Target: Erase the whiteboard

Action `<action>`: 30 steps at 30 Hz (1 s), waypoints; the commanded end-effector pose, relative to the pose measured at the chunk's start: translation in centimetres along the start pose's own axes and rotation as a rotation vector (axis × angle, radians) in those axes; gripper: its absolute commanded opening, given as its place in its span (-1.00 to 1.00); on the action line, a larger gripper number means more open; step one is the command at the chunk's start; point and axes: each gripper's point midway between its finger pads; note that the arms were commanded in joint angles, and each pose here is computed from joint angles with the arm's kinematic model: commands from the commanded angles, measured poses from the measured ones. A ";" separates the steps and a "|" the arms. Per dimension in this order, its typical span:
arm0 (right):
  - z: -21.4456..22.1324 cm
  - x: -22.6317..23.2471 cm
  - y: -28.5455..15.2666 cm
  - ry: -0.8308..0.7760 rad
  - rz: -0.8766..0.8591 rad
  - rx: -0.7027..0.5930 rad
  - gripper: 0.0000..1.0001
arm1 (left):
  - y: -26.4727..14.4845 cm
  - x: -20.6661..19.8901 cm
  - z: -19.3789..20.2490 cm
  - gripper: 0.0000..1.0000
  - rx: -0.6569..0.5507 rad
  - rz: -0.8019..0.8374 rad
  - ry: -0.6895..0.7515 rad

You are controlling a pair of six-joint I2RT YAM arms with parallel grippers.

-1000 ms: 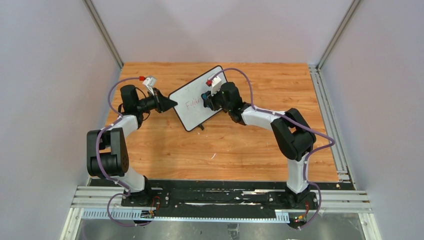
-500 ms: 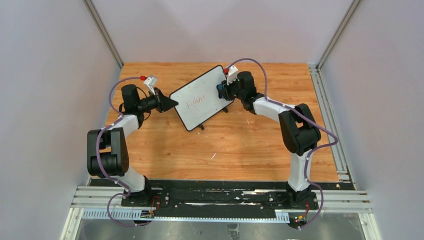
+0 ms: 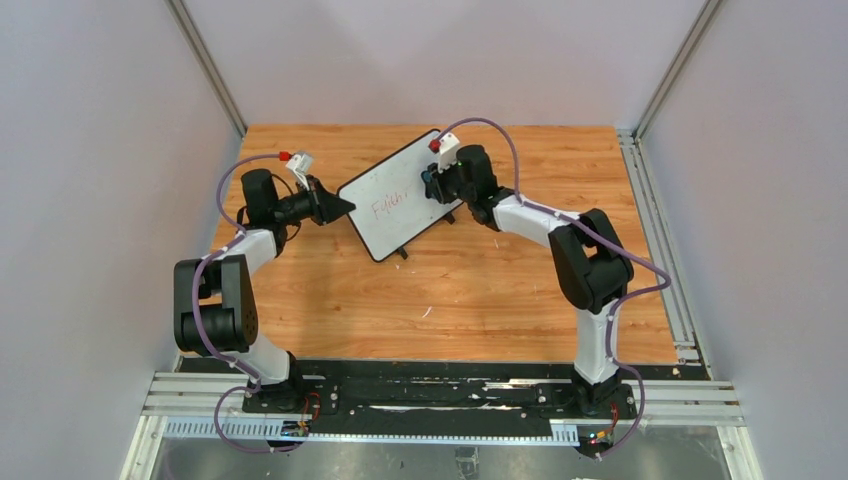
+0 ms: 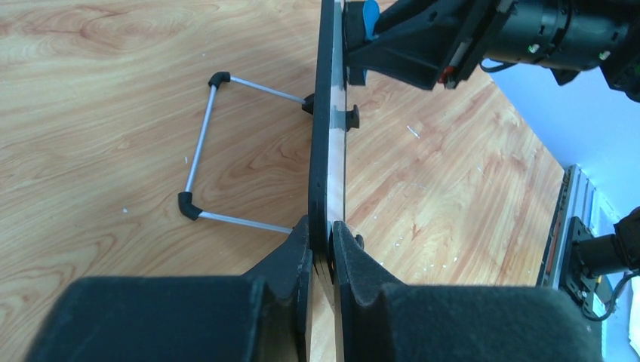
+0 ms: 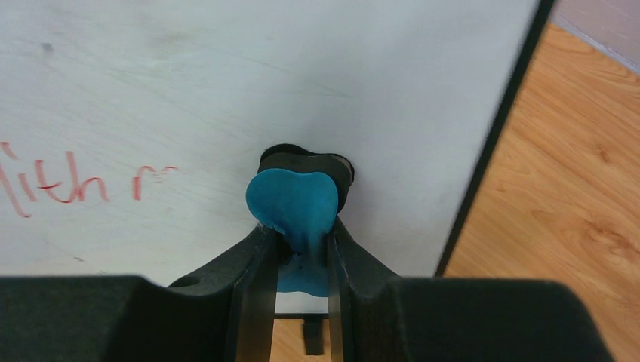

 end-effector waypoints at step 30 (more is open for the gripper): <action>0.4 -0.9 0.2 -0.058 0.034 0.029 -0.99 | 0.3 1.1 0.9 -1.00 0.032 -0.026 0.049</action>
Point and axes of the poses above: each gripper's point midway between its finger pads, its own y axis out along the fingers, its own x axis along the line the jaws close on, z = x × y, and after that the axes turned 1 degree about y, right-handed
